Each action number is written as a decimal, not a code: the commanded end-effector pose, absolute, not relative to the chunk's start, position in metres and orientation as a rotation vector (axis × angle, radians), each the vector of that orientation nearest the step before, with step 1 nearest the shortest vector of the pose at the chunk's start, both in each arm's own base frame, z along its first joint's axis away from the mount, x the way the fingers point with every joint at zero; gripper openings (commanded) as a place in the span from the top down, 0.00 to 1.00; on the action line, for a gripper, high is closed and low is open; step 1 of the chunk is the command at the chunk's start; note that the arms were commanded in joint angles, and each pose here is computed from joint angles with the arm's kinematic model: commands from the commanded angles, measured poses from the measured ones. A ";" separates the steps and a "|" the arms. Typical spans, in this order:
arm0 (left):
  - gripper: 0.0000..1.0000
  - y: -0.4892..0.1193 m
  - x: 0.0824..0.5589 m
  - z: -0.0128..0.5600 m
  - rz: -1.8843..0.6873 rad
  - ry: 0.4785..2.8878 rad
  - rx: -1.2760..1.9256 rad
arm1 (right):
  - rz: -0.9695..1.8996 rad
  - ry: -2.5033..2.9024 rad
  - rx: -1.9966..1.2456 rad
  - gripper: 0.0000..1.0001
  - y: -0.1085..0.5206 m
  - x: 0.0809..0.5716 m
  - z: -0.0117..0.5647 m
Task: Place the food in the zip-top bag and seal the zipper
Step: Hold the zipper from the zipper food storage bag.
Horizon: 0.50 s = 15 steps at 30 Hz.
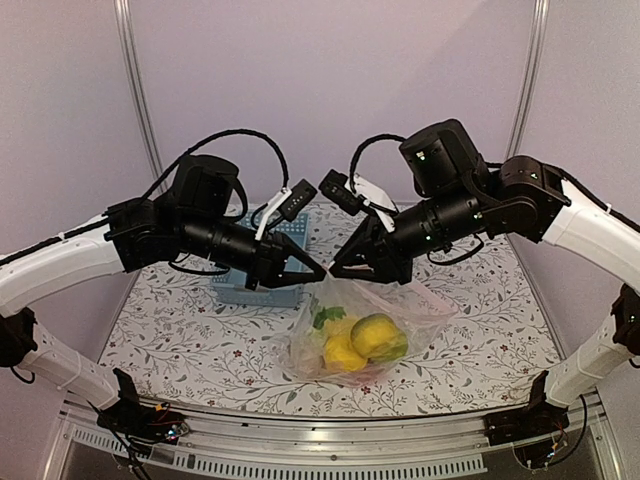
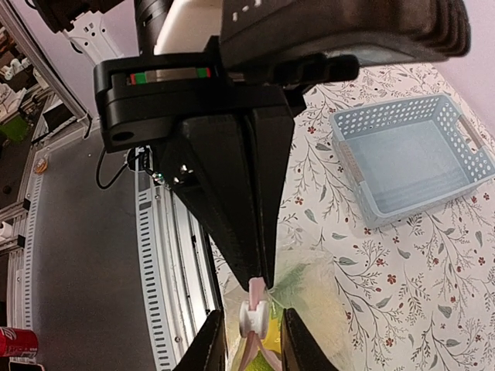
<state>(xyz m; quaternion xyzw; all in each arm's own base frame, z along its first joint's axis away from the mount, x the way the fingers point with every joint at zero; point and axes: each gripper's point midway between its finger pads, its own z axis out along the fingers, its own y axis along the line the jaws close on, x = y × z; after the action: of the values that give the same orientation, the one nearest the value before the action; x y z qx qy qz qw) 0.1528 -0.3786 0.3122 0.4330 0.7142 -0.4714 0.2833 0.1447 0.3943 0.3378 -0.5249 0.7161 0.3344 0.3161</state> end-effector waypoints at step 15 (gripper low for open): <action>0.66 -0.373 0.152 0.323 -1.303 1.840 1.155 | 0.879 1.879 -1.377 1.00 0.403 0.146 0.333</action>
<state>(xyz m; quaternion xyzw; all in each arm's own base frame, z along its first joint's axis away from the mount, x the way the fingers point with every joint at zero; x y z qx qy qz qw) 0.1515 -0.3781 0.3129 0.4320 0.7109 -0.4782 0.2816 0.1463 0.3987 0.3339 -0.5235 0.7185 0.3326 0.3148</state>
